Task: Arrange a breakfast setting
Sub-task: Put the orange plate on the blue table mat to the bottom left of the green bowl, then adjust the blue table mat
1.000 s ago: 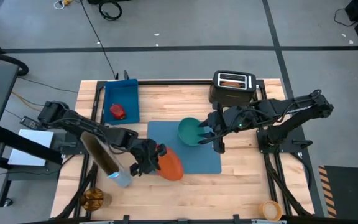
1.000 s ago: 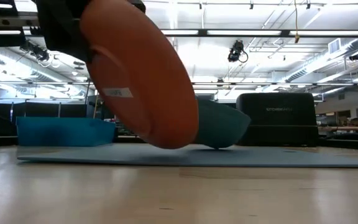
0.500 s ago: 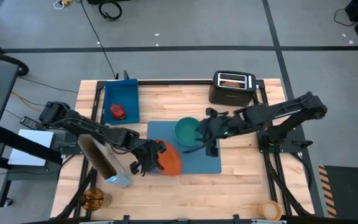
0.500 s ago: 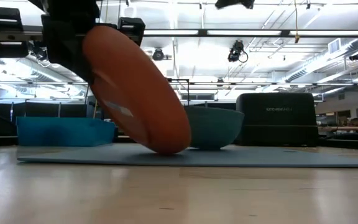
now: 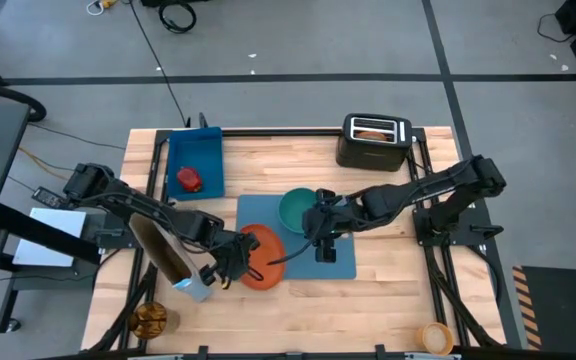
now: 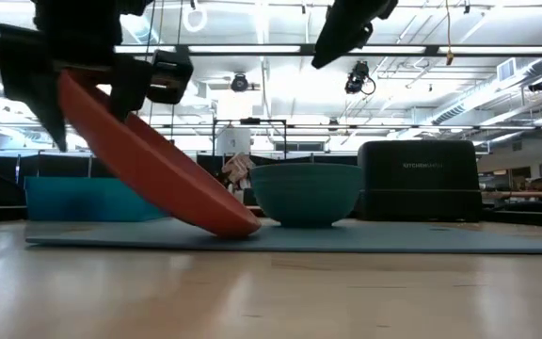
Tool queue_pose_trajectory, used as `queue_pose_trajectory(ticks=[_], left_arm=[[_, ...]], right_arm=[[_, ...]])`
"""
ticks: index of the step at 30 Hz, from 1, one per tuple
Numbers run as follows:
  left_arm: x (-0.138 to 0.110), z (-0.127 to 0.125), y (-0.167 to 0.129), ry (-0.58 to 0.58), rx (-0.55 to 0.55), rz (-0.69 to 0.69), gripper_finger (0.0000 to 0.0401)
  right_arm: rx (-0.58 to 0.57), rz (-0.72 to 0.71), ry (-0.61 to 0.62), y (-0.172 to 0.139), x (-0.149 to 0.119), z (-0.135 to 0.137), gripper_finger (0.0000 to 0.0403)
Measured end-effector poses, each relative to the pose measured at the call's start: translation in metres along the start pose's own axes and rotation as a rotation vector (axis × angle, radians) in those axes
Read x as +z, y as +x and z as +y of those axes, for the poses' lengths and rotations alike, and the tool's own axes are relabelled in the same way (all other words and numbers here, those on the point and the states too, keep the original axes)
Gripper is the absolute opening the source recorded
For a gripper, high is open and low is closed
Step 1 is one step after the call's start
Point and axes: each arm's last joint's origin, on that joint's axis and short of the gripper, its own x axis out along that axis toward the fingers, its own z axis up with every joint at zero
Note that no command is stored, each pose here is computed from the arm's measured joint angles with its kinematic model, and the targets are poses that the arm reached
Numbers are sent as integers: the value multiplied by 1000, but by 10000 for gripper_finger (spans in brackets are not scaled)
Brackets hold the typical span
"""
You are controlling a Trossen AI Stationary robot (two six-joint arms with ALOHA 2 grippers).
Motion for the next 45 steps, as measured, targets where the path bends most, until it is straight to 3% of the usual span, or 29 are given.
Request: queue_pose_trajectory(ticks=[10, 16, 22, 28, 31, 36, 39, 45], left_arm=[[-24, -17, 22, -12, -21, 23, 168], [-23, -15, 23, -10, 5, 20, 168], [-10, -10, 13, -81, -3, 37, 167], [7, 10, -24, -172, 16, -15, 165], [-6, 32, -40, -237, 91, -86, 158], [-48, 67, -51, -364, 255, -91, 146], [-71, 86, -42, -442, 371, -73, 144], [-109, 106, -23, -549, 445, 89, 144]], right_arm=[[54, 46, 21, 12, -3, 7, 201], [55, 46, 23, 12, -3, 7, 202], [49, 91, 21, 9, -10, 16, 201], [18, 181, 147, 17, -35, 31, 202], [1, 245, 206, 23, -56, 40, 201], [-17, 265, 281, 41, -89, 50, 202], [-2, 249, 291, 54, -109, 53, 201], [-39, 216, 285, 65, -131, 51, 201]])
